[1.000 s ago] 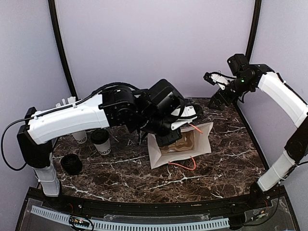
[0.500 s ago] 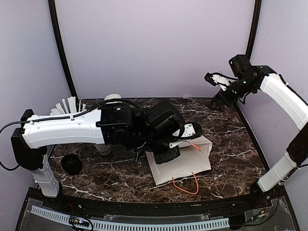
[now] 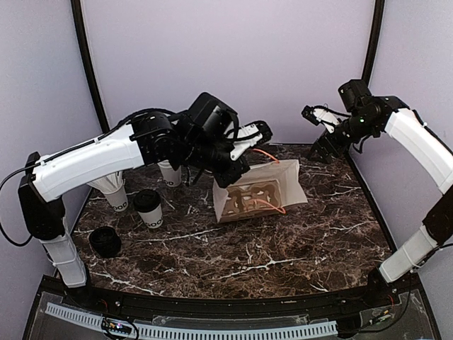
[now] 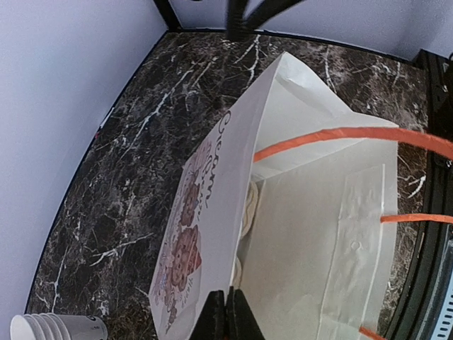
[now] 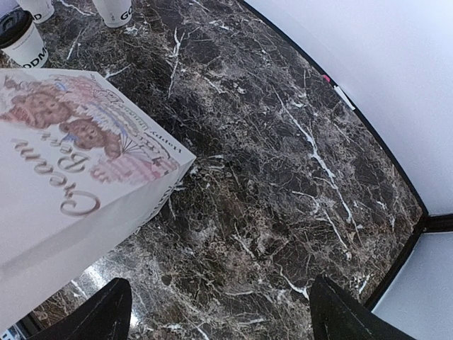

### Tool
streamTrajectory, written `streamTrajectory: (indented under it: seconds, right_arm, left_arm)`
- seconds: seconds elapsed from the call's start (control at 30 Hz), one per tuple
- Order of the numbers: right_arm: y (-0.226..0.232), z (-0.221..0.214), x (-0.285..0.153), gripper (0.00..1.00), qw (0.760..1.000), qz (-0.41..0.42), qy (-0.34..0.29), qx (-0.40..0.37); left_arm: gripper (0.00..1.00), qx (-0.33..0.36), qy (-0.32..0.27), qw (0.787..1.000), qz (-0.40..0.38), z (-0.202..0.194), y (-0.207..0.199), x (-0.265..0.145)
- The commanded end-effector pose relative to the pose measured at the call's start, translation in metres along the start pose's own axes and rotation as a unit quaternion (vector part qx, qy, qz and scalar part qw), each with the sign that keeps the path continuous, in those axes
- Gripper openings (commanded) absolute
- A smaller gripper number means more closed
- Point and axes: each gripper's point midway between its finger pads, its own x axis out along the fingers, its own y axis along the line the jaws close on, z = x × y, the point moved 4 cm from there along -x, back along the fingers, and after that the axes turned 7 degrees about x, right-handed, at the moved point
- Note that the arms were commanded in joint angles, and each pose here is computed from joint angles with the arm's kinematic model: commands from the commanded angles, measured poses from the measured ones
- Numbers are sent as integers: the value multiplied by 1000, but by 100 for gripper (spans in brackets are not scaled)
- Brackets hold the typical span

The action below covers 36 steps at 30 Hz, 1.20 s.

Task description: Pack the takeout coffee

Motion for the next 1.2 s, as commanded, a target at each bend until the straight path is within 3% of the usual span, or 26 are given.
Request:
streamTrajectory:
  seconds: [0.0, 0.1, 0.27, 0.4, 0.67, 0.8, 1.0, 1.17]
  right_arm:
    - [0, 3, -4, 88, 1000, -1, -16, -1]
    - [0, 3, 0, 88, 1000, 5, -13, 0]
    - [0, 5, 2, 88, 1000, 12, -11, 1]
    - [0, 5, 3, 88, 1000, 12, -11, 0]
    - [-1, 6, 11, 88, 1000, 25, -3, 1]
    - [3, 10, 6, 88, 999, 38, -9, -7]
    - [22, 17, -15, 88, 994, 80, -52, -44]
    - [32, 22, -23, 88, 990, 113, -73, -50]
  left_arm:
    - [13, -10, -59, 998, -7, 17, 35, -16]
    - [27, -11, -61, 998, 14, 16, 56, -3]
    - [32, -32, -37, 998, 31, 2, 92, 23]
    - [45, -46, -40, 997, 47, 2, 111, 28]
    - [74, -65, -104, 987, 103, 36, 137, -29]
    - [82, -81, -108, 981, 139, 33, 145, -61]
    - [95, -155, -43, 973, 165, -31, 127, -80]
    - [99, -240, 81, 944, 211, -116, 110, -87]
